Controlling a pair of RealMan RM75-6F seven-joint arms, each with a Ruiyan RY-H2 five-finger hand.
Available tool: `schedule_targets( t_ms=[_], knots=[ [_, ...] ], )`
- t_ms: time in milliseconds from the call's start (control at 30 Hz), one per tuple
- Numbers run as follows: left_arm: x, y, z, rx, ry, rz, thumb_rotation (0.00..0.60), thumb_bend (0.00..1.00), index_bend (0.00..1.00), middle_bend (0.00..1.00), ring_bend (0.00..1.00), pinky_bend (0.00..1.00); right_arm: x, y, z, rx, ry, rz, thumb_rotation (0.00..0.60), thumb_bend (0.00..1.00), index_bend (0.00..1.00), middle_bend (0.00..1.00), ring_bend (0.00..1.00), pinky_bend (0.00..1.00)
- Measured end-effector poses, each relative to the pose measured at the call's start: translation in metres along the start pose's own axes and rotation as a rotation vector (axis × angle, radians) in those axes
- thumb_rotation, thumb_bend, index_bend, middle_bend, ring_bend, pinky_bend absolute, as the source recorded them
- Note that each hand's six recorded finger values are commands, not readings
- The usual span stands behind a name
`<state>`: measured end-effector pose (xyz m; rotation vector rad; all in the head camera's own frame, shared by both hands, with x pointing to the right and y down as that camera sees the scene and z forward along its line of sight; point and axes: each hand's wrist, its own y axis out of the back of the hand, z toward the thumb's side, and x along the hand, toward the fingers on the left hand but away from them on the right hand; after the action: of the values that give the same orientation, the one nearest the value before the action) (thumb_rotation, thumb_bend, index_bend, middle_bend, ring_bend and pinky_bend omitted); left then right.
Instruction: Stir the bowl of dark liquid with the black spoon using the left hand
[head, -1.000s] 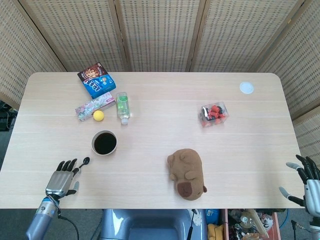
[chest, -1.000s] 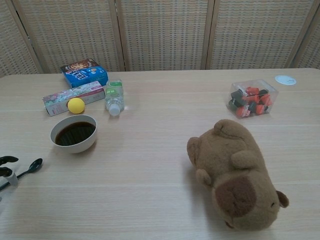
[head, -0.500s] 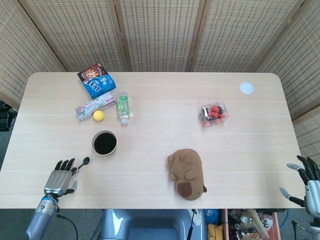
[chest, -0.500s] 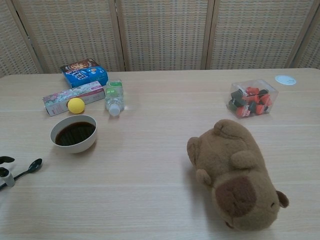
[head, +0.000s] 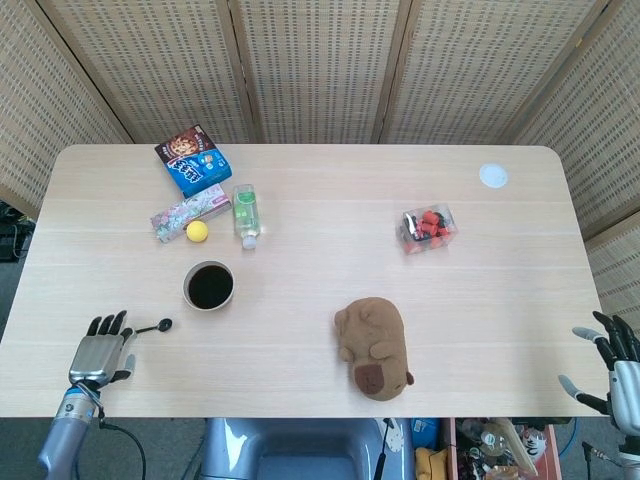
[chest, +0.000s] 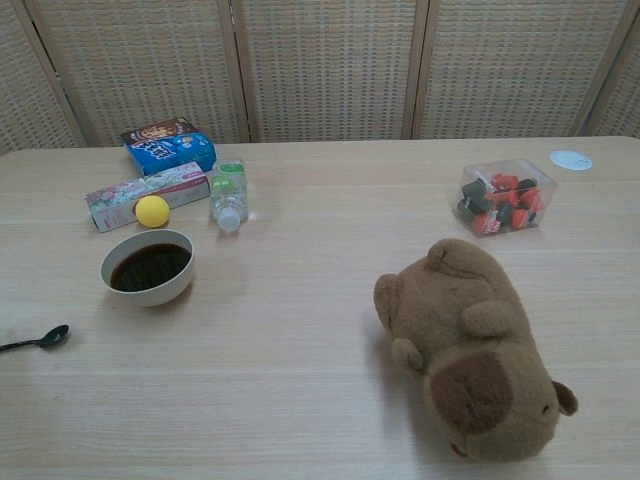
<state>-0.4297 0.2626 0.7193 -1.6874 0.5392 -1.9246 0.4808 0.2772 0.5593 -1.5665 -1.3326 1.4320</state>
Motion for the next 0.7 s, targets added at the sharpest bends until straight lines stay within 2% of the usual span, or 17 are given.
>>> schedule_targets(
  t_ms=[67, 233, 433, 600, 700],
  knots=[
    [0.002, 0.001, -0.002, -0.003, 0.005, 0.001, 0.471, 0.53, 0.28, 0.0, 0.0, 0.0, 0.0, 0.0, 0.0, 0.001, -0.002, -0.001, 0.6, 0.3, 0.33, 0.21, 0.09, 0.21],
    [0.003, 0.006, -0.001, -0.004, -0.01, 0.025, 0.567, 0.53, 0.28, 0.0, 0.0, 0.0, 0.001, 0.002, -0.001, 0.001, -0.006, -0.005, 0.6, 0.3, 0.33, 0.21, 0.09, 0.21],
    [-0.002, 0.021, 0.0, -0.006, -0.04, 0.128, 0.568, 0.53, 0.27, 0.0, 0.0, 0.0, 0.002, 0.002, -0.001, -0.002, -0.005, -0.005, 0.6, 0.3, 0.33, 0.21, 0.09, 0.21],
    [-0.003, 0.028, -0.007, -0.032, -0.021, 0.18, 0.6, 0.53, 0.26, 0.0, 0.0, 0.0, 0.002, 0.002, -0.002, -0.003, -0.006, -0.006, 0.6, 0.3, 0.33, 0.21, 0.09, 0.21],
    [-0.001, 0.031, -0.013, -0.034, -0.006, 0.205, 0.6, 0.52, 0.29, 0.0, 0.0, 0.0, 0.002, 0.002, -0.002, -0.003, -0.006, -0.007, 0.6, 0.3, 0.33, 0.21, 0.09, 0.21]
  ],
)
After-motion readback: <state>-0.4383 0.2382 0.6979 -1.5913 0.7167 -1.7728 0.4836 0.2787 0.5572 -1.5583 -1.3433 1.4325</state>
